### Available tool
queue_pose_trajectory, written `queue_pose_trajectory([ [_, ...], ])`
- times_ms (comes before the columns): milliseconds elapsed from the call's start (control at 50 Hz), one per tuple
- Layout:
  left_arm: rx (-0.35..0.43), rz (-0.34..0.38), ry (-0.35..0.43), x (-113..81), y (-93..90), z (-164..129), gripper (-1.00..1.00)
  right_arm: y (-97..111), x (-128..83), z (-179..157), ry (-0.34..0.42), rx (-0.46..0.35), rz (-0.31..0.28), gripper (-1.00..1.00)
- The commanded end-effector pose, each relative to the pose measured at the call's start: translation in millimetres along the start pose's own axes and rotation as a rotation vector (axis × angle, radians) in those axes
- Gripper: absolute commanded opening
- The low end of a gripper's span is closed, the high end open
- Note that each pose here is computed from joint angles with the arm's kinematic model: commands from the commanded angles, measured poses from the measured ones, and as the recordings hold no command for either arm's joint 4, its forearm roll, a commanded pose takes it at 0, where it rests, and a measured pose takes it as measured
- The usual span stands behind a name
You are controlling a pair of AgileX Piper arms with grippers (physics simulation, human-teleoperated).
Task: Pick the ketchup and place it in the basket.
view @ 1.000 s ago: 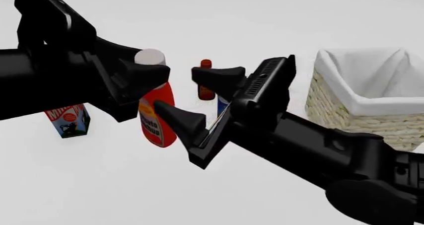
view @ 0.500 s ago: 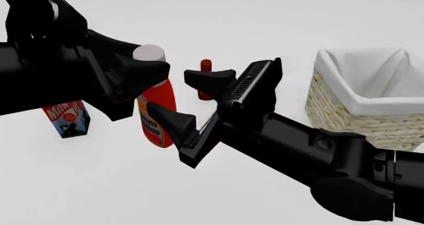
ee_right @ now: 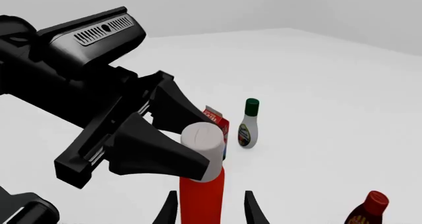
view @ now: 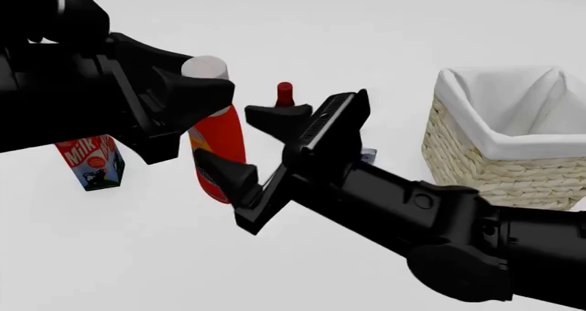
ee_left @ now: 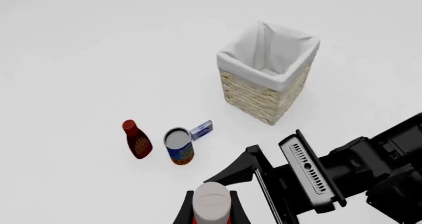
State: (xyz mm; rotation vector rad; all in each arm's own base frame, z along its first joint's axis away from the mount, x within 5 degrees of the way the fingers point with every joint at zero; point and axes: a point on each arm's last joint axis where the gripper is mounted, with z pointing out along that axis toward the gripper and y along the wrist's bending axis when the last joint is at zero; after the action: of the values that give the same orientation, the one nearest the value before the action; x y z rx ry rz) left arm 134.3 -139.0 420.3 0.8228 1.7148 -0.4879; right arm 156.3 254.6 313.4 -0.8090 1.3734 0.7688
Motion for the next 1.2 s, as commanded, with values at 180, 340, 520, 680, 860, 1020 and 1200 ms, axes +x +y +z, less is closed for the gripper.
queue_pose_trajectory([
  [180, 0.024, 0.007, -0.013, -4.8, -4.8, -5.4, -1.0, 2.2, 7.6, 5.5, 0.013, -0.007, 0.006, 1.0],
  [340, 0.034, 0.002, -0.014, -5.7, -6.7, -5.6, -1.0, 3.7, 9.9, 2.5, 0.013, -0.011, 0.007, -1.0],
  [520, 0.035, 0.0, -0.012, -4.1, -7.0, -4.4, -1.0, 2.2, 11.8, 0.9, 0.016, -0.006, 0.006, -1.0],
  [680, 0.038, 0.0, -0.01, -3.4, -7.6, -2.8, -1.0, 1.4, 11.8, -0.1, 0.016, -0.004, 0.004, -1.0],
  [860, 0.037, -0.003, -0.01, -4.2, -7.5, -2.4, 1.0, -0.1, 10.6, -0.7, 0.016, 0.001, 0.003, -1.0],
  [1020, 0.044, -0.009, -0.033, -9.4, -8.5, -7.9, 1.0, -1.2, 12.9, -1.0, 0.019, 0.005, 0.003, -1.0],
  [1200, 0.032, -0.027, -0.082, -18.7, -5.6, -20.9, 1.0, -4.0, 19.6, -1.7, 0.028, 0.015, 0.011, -1.0],
])
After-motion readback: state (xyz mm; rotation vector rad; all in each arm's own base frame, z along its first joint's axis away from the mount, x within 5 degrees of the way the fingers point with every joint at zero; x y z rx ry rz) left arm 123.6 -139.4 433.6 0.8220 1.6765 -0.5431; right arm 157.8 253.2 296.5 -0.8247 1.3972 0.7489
